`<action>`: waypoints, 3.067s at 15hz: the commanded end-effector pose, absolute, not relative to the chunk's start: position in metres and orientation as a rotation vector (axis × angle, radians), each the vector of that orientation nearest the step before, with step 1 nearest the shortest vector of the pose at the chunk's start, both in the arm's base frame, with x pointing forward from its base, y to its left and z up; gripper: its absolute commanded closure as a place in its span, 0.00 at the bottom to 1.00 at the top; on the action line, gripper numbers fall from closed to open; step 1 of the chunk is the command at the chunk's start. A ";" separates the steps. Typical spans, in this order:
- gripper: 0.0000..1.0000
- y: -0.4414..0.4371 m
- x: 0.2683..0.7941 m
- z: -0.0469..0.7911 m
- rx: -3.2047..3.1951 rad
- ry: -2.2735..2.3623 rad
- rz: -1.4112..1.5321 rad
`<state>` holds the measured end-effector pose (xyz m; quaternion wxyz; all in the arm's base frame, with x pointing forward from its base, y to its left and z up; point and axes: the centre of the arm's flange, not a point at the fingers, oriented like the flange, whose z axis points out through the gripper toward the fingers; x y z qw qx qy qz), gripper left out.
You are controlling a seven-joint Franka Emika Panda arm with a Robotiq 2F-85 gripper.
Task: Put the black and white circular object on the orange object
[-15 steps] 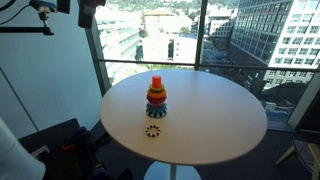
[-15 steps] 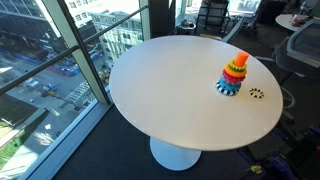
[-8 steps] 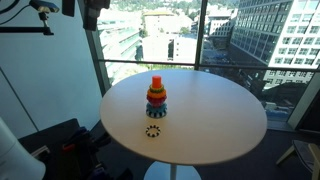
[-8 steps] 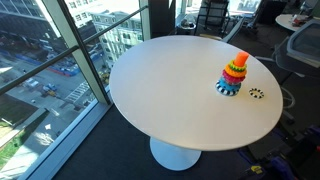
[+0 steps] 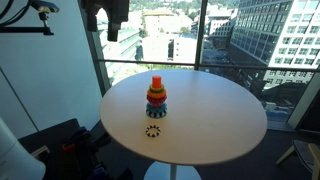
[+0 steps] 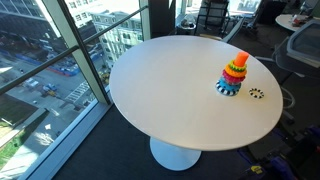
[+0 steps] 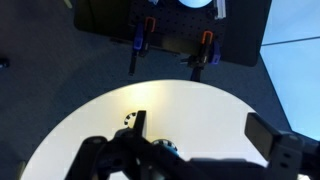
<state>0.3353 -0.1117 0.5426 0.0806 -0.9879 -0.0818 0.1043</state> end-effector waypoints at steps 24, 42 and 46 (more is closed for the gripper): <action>0.00 -0.100 0.401 0.381 -3.104 -0.175 0.266; 0.00 -0.098 0.449 0.296 -3.133 -0.063 0.157; 0.00 -0.089 0.455 0.262 -3.163 -0.105 0.184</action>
